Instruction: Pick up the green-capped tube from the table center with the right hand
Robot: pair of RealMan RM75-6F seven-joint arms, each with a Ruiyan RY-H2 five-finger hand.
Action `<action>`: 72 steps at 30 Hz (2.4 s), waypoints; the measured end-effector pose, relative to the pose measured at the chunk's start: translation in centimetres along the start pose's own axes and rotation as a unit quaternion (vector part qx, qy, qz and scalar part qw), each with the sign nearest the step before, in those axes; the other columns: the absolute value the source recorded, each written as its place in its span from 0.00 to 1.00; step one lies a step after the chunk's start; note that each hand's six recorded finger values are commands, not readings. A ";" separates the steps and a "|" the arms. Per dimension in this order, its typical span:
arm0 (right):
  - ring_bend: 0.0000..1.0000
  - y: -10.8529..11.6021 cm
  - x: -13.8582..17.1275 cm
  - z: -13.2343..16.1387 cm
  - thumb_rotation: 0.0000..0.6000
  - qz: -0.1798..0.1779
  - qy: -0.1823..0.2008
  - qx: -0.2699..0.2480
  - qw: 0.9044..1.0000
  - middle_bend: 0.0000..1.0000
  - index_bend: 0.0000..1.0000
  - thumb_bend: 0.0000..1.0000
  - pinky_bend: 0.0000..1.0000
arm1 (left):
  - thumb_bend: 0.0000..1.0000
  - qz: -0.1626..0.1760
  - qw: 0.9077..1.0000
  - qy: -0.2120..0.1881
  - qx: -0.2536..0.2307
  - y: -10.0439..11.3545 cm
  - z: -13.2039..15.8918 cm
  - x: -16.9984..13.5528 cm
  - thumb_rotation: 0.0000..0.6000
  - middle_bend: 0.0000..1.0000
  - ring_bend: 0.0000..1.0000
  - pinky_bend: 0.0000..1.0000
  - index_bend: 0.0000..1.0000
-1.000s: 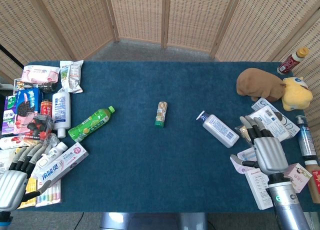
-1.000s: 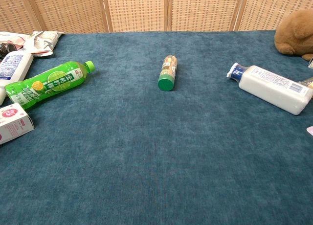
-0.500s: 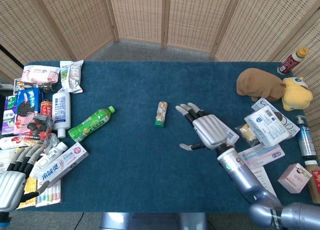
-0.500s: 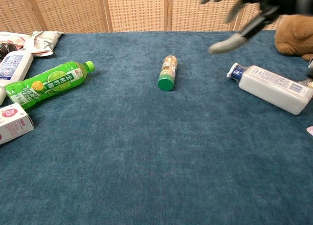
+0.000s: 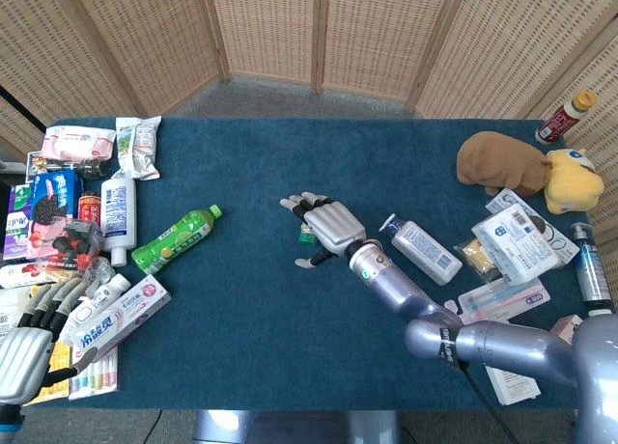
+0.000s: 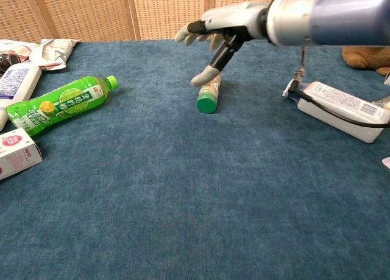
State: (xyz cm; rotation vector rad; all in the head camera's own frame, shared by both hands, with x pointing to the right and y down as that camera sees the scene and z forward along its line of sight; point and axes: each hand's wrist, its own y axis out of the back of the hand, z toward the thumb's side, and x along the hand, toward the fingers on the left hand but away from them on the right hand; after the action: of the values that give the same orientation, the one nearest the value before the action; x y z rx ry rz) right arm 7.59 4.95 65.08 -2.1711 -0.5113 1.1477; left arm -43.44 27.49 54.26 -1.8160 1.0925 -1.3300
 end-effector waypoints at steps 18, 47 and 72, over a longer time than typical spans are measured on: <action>0.00 -4.6 -5.7 -0.5 0.79 0.087 -0.057 0.084 0.991 0.10 0.00 0.23 0.15 | 0.30 0.008 1.000 0.014 0.000 0.6 -0.7 -0.9 1.00 0.00 0.00 0.00 0.00; 0.27 -3.3 -2.8 -6.7 0.98 0.085 -0.122 0.135 0.980 0.49 0.12 0.20 0.39 | 0.31 0.009 1.000 -0.013 -0.005 0.9 0.9 -0.9 1.00 0.00 0.00 0.00 0.00; 0.84 0.6 1.8 -6.9 1.00 -0.027 -0.073 0.033 0.996 1.00 0.65 0.16 0.91 | 0.30 0.011 0.999 -0.024 -0.026 0.8 0.8 -1.7 1.00 0.00 0.00 0.00 0.00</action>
State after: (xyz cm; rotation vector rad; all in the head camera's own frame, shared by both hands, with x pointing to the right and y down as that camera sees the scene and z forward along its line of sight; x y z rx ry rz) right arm 14.37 3.23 66.55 -2.0158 -0.5836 1.2818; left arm -43.15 28.60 52.59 -1.8582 1.1273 -1.2512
